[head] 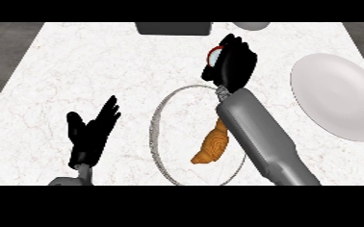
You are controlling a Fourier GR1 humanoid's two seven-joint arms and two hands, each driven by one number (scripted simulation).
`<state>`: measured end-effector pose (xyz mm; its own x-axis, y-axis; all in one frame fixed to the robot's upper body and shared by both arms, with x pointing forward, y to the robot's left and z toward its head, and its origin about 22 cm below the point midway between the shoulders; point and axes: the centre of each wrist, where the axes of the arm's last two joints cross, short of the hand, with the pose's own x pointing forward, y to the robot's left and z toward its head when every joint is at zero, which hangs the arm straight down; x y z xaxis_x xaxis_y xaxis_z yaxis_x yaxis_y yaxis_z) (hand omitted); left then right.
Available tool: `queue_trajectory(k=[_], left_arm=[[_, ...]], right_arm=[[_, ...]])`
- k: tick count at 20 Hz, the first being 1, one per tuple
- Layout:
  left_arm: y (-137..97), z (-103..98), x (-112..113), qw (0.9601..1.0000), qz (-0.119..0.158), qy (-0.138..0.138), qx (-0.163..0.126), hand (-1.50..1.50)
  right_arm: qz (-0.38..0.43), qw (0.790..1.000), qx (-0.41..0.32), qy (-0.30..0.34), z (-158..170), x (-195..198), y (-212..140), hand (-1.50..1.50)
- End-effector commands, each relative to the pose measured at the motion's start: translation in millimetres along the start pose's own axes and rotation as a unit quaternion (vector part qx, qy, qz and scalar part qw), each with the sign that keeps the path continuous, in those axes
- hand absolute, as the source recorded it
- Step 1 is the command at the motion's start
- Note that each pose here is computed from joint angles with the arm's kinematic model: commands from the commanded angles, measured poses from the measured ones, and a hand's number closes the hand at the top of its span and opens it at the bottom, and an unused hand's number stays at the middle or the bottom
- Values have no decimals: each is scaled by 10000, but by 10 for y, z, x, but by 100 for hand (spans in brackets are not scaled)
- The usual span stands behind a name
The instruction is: Pick the can from the placemat and place it in the plate
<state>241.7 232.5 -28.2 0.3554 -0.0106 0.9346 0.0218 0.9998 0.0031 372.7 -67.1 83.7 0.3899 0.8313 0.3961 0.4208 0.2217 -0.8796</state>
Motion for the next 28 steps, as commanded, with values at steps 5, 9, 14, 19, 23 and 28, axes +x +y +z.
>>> queue_trajectory(k=[5,9,14,19,23,28], left_arm=[[140,55,-89,9998,52,114,180,0],[171,56,-129,9996,72,225,122,0],[102,50,7,9998,66,76,174,0],[41,113,-162,9999,8,82,78,0],[52,115,-5,9999,-30,113,-16,0],[101,49,7,10000,27,12,54,0]], right_arm=[[-1122,9728,-1435,1433,-379,-217,-166,150],[-1533,9555,-1852,1709,-488,-481,-181,150],[-1431,9425,-2403,1828,-510,-1048,-25,150],[-989,9254,-3025,2061,-769,-1715,-38,150],[-1034,9116,-3353,2143,-994,-2171,-137,150],[-1004,9107,-3329,2230,-1153,-2654,-237,150]])
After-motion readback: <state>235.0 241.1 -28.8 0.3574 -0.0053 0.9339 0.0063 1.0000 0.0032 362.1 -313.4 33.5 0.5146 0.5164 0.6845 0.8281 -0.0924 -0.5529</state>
